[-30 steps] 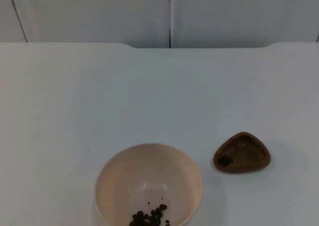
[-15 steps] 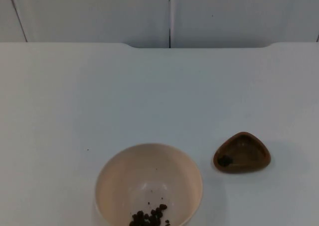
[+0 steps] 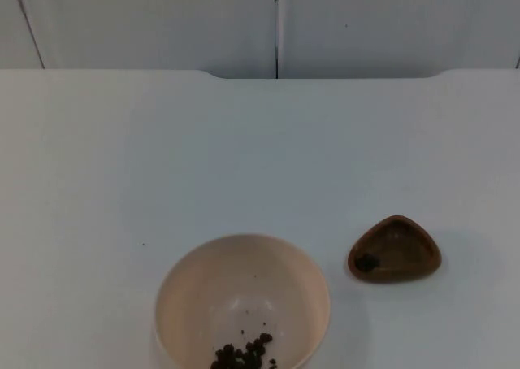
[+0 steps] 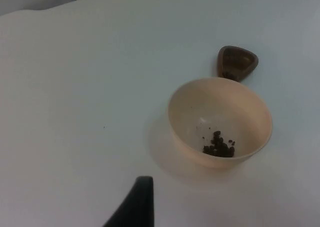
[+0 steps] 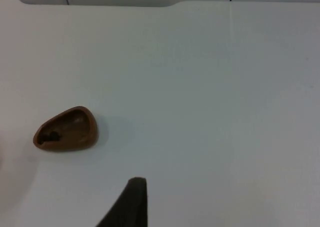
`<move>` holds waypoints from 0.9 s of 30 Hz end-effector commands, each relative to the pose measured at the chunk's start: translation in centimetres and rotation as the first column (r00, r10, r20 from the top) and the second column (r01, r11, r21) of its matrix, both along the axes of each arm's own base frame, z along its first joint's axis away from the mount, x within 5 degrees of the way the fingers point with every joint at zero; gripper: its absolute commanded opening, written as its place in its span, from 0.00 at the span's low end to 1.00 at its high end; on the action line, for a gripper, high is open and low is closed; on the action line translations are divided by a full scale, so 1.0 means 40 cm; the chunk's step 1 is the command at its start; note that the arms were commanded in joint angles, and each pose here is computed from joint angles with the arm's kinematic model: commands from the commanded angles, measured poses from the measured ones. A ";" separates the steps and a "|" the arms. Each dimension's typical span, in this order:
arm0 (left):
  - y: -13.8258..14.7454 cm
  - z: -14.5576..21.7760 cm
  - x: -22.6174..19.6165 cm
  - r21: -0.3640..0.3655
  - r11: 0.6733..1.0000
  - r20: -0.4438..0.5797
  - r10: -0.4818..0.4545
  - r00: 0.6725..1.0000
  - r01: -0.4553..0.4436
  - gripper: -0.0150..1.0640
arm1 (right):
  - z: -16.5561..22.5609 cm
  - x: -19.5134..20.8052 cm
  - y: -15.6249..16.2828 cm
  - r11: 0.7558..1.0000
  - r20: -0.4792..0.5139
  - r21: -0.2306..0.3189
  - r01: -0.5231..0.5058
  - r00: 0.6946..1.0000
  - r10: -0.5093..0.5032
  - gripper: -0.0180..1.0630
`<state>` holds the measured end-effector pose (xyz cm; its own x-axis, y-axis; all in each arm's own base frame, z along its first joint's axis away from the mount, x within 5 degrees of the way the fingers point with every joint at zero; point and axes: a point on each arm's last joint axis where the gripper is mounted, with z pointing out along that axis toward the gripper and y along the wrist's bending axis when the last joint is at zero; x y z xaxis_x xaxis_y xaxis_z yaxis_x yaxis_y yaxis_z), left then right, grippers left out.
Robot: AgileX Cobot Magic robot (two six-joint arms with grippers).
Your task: Pick up the bowl with the left hand and pour the coffee beans from the cup into the bowl with the right hand.
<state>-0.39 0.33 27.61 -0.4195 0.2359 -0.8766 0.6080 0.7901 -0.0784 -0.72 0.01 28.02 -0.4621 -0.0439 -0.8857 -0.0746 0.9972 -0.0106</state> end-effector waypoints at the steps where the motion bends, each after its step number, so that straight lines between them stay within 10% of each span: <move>1: -0.002 -0.004 -0.001 -0.007 1.000 -0.003 -0.004 1.000 0.004 0.99 | 0.001 -0.001 0.000 1.000 0.008 0.005 0.005 1.000 -0.005 0.99; 27: -0.006 -0.004 -0.002 -0.007 0.948 -0.003 0.319 0.948 -0.319 0.99 | 0.001 -0.001 0.000 1.000 0.008 0.005 0.005 1.000 -0.005 0.99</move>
<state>-0.47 0.19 27.61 -0.4722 0.0927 -0.8766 0.3302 0.9406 -0.0784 -0.72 0.01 28.02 -0.4621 -0.0439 -0.8857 -0.0746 0.9972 -0.0106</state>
